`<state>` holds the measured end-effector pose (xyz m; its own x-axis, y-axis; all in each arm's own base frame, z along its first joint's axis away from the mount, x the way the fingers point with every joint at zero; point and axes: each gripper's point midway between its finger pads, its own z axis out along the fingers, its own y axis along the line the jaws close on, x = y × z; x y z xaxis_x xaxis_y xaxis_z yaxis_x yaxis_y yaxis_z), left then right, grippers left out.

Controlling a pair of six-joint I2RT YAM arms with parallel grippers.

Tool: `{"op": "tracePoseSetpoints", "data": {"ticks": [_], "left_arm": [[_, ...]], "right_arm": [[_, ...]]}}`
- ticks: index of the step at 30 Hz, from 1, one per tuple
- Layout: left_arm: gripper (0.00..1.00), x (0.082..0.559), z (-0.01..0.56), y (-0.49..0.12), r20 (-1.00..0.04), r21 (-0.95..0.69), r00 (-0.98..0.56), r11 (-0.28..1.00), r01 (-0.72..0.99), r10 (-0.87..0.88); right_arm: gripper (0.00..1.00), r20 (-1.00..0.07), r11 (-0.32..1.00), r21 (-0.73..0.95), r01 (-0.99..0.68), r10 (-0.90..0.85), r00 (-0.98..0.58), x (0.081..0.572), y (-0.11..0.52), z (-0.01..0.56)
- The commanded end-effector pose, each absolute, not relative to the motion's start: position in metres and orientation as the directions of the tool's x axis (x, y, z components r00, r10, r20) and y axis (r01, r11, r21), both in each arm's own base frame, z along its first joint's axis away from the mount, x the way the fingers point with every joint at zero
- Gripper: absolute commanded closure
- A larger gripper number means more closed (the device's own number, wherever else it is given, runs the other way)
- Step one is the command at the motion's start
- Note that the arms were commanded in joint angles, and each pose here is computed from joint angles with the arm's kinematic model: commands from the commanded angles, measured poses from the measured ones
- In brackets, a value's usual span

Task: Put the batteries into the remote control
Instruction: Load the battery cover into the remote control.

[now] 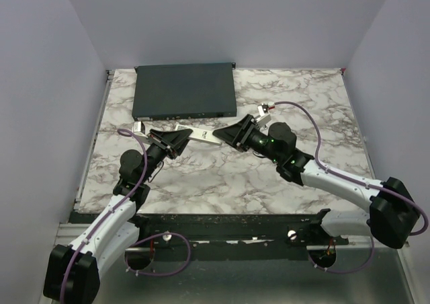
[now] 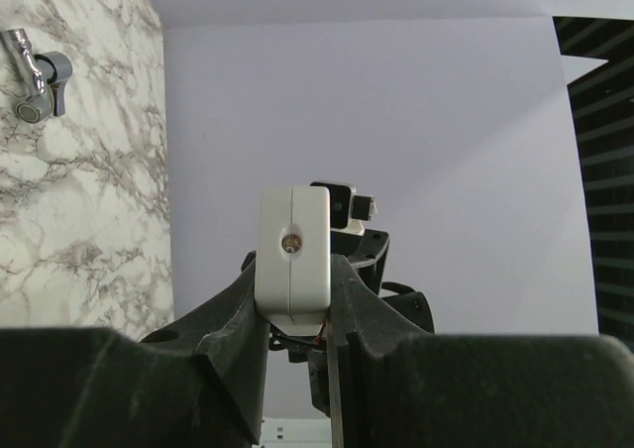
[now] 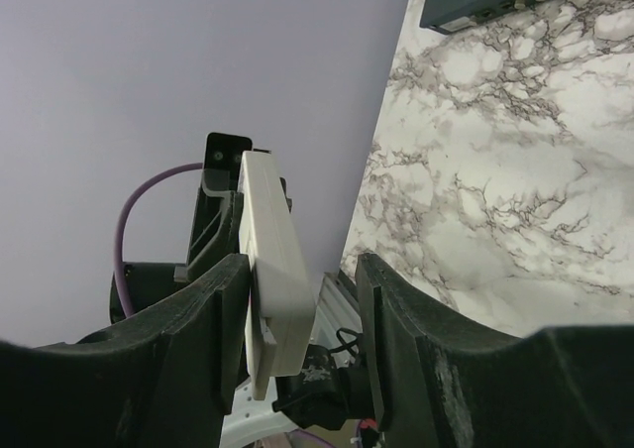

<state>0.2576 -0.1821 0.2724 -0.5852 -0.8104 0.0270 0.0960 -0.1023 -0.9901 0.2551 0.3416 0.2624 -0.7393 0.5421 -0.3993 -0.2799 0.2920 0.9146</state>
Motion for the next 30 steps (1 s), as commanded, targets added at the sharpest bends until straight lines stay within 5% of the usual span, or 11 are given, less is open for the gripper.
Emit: {"op": "tracePoseSetpoints", "data": {"ticks": [1,30], "left_arm": [[1.0,0.254,0.289,-0.182,0.026,-0.981,-0.592,-0.135,0.142,-0.805],[1.0,0.255,0.29,-0.182,0.025,-0.98,-0.592,-0.137,0.145,-0.806]], "right_arm": [[0.47,-0.423,0.313,0.902,-0.297,0.508,-0.75,0.254,0.347,0.26],[0.49,-0.439,0.316,0.894,-0.317,0.474,-0.764,0.26,0.362,0.251]]}}
